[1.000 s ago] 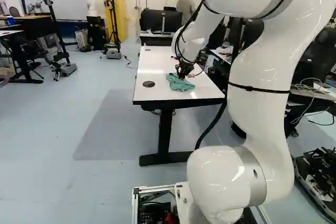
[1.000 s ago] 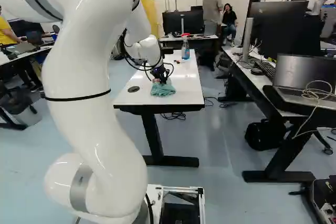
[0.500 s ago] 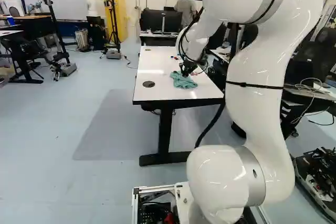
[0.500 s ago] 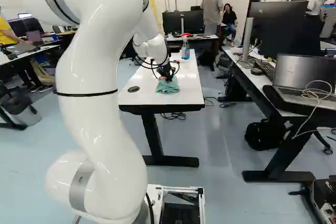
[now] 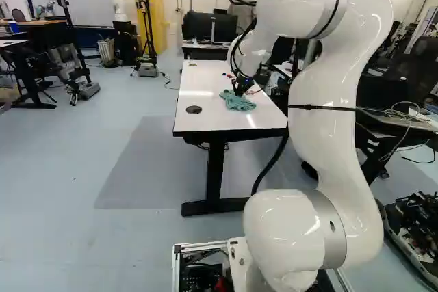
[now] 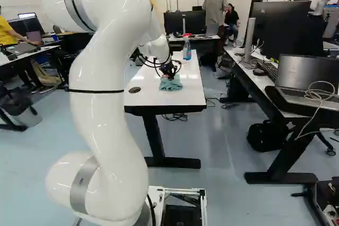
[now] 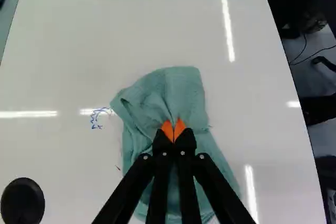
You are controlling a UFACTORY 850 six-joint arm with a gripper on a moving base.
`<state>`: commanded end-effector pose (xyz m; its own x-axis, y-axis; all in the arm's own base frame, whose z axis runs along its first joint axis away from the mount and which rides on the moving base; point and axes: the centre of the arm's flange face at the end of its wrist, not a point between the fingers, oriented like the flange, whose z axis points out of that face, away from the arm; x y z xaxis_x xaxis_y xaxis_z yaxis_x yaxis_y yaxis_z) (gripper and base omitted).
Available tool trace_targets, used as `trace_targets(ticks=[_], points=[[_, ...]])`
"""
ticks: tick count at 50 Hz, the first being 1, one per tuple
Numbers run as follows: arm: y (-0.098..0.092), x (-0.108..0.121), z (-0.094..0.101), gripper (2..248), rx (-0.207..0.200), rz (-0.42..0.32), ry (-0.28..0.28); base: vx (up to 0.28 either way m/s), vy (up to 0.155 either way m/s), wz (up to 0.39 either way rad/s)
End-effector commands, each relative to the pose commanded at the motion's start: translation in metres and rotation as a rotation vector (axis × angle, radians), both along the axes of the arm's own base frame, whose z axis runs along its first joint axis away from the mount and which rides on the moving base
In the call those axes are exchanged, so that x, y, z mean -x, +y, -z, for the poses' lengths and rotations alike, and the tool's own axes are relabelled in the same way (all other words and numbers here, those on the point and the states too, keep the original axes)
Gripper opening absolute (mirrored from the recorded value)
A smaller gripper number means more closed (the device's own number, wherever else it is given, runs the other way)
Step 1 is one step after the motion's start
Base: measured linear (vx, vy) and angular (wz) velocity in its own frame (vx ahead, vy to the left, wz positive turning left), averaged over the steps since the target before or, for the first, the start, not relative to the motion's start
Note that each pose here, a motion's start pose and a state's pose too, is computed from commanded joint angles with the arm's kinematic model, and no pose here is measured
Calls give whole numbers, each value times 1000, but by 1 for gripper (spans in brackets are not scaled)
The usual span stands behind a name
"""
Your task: Clean the table with the green towel
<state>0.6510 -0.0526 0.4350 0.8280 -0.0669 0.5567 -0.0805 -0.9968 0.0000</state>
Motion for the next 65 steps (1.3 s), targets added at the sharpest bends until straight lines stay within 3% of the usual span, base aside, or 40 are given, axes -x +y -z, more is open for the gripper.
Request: trace_targets(ticks=[36,65], points=[[60,-32,3,22,1,-92,-26,0,0,0],[113,-27,2,22,0,-169,-24,0,0,0]])
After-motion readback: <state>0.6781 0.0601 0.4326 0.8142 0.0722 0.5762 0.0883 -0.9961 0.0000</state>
